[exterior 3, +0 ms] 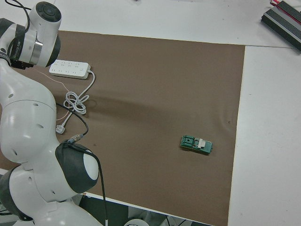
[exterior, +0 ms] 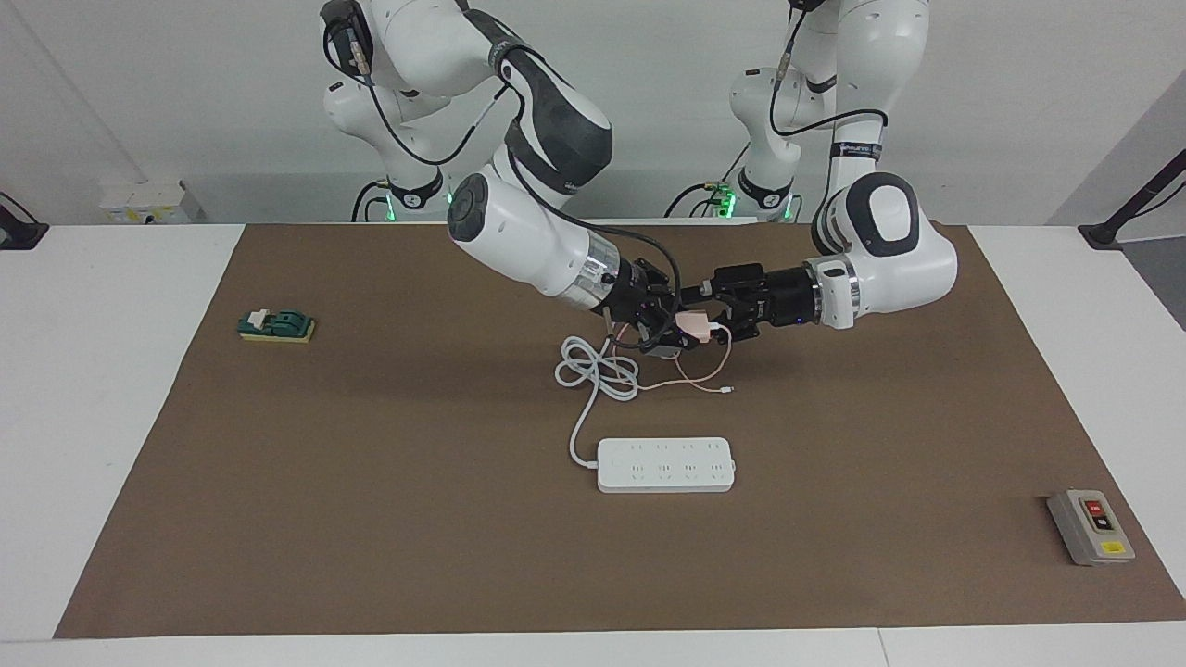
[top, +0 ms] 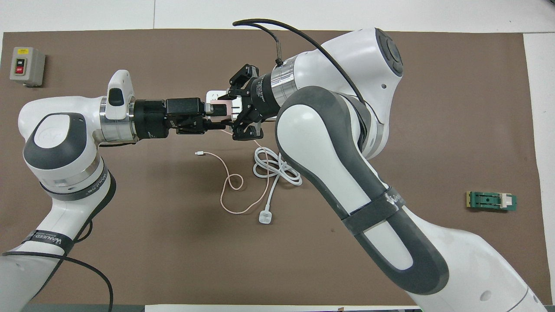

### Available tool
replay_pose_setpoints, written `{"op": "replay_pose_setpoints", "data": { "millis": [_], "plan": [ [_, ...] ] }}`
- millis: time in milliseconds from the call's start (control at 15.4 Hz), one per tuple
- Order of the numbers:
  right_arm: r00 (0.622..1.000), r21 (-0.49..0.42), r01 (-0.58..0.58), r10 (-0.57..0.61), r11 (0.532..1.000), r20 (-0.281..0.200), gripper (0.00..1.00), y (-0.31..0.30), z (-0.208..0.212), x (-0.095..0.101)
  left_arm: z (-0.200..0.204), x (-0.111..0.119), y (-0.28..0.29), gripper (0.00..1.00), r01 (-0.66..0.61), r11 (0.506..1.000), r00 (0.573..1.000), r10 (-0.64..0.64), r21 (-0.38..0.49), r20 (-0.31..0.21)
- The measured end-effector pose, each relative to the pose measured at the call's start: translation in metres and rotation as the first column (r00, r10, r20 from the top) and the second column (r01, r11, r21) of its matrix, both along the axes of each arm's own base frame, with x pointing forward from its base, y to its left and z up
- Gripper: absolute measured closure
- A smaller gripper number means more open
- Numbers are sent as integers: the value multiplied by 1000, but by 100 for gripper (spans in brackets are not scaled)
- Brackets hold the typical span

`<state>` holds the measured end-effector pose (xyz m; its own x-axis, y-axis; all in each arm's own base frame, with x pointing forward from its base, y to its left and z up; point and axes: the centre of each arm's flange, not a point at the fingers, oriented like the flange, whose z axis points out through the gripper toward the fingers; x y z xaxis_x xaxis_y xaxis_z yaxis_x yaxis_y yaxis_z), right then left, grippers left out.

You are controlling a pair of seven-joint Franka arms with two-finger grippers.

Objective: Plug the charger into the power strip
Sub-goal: 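Close the left gripper on the pink charger beside the right gripper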

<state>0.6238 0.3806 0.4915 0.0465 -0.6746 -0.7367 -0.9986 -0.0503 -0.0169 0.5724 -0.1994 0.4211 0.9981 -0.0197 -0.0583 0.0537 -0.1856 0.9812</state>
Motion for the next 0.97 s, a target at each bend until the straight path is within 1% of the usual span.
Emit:
{"op": "replay_pose_setpoints", "data": {
  "millis": [194, 389, 454, 518, 842, 907, 972],
  "plan": [
    [1000, 0, 0, 0, 1000, 0, 50, 0, 0, 0, -1, 7, 4, 0, 8, 1000, 1000, -8, -12, 0],
    [1000, 0, 0, 0, 1000, 0, 50, 0, 0, 0, 2, 8, 4, 2, 28, 999, 1000, -28, -29, 0],
    [1000, 0, 0, 0, 1000, 0, 50, 0, 0, 0, 4, 8, 5, 12, 35, 999, 999, -35, -36, 0],
    [1000, 0, 0, 0, 1000, 0, 50, 0, 0, 0, 5, 8, 7, 27, 40, 998, 999, -40, -43, 1],
    [1000, 0, 0, 0, 1000, 0, 50, 0, 0, 0, 6, 7, 8, 30, 51, 997, 999, -50, -50, 14],
    [1000, 0, 0, 0, 1000, 0, 50, 0, 0, 0, 6, 7, 7, 38, 52, 997, 999, -51, -50, 15],
    [1000, 4, 1, -1, 1000, 0, 50, 0, 1, 0, 5, 7, 8, 50, 53, 997, 999, -52, -49, 15]
  ]
}}
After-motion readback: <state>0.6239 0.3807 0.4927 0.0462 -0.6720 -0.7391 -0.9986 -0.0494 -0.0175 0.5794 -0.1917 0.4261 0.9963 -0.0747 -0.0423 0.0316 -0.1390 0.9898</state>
